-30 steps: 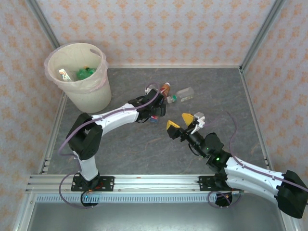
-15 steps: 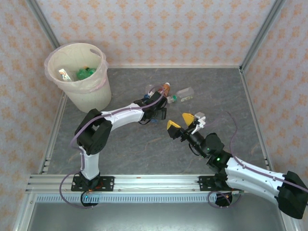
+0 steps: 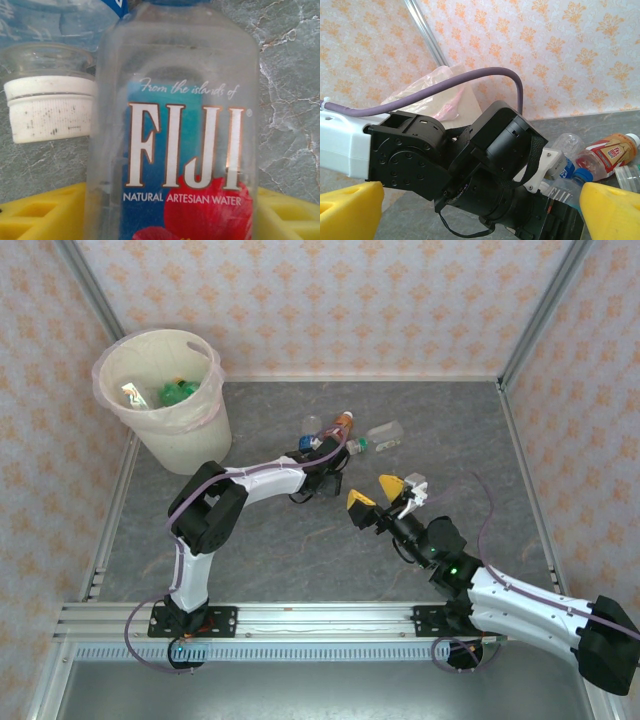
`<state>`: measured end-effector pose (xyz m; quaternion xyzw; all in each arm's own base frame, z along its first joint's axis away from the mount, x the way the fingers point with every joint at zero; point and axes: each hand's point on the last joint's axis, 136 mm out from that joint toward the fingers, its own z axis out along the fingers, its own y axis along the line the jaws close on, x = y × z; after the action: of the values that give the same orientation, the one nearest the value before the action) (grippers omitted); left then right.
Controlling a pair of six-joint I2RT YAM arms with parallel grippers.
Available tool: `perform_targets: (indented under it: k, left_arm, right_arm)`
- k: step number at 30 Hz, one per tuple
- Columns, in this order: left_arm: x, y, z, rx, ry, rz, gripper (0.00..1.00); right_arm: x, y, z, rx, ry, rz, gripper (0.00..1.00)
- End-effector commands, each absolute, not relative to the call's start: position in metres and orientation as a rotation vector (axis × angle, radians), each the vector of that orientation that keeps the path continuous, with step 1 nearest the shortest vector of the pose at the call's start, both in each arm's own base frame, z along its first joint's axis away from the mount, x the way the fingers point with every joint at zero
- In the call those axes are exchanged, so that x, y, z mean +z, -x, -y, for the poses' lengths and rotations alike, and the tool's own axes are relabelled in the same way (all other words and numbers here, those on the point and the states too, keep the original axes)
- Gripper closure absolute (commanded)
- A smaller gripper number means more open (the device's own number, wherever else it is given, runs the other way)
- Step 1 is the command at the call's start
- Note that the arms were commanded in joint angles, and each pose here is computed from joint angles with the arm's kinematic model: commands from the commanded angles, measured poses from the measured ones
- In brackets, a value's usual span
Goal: Put the plastic bottles in the bin
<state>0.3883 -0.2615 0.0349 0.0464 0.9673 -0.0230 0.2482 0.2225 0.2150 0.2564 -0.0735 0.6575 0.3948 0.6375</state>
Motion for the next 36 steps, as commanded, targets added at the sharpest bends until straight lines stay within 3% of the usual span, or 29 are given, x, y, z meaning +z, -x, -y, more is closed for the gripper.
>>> perform_targets:
  k: [1,5,12,27,36]
  left_arm:
    - [0.038,-0.394,0.260,-0.067,-0.123,-2.639,0.34]
    - [0.044,-0.393,0.260,-0.080,-0.115,-2.633,0.41]
    - [0.071,-0.386,0.260,-0.124,-0.095,-2.592,0.42]
    - [0.247,-0.387,0.212,-0.084,0.048,-2.242,0.46]
    - [0.362,-0.392,0.137,-0.026,0.195,-2.031,0.46]
  right_arm:
    - [0.257,-0.224,-0.210,0.886,0.152,-1.494,0.00]
    - [0.257,-0.224,-0.211,0.887,0.153,-1.494,0.00]
    - [0.257,-0.224,-0.211,0.889,0.154,-1.493,0.00]
    - [0.260,-0.217,-0.218,0.942,0.196,-1.477,0.00]
    - [0.262,-0.214,-0.220,0.959,0.209,-1.473,0.00]
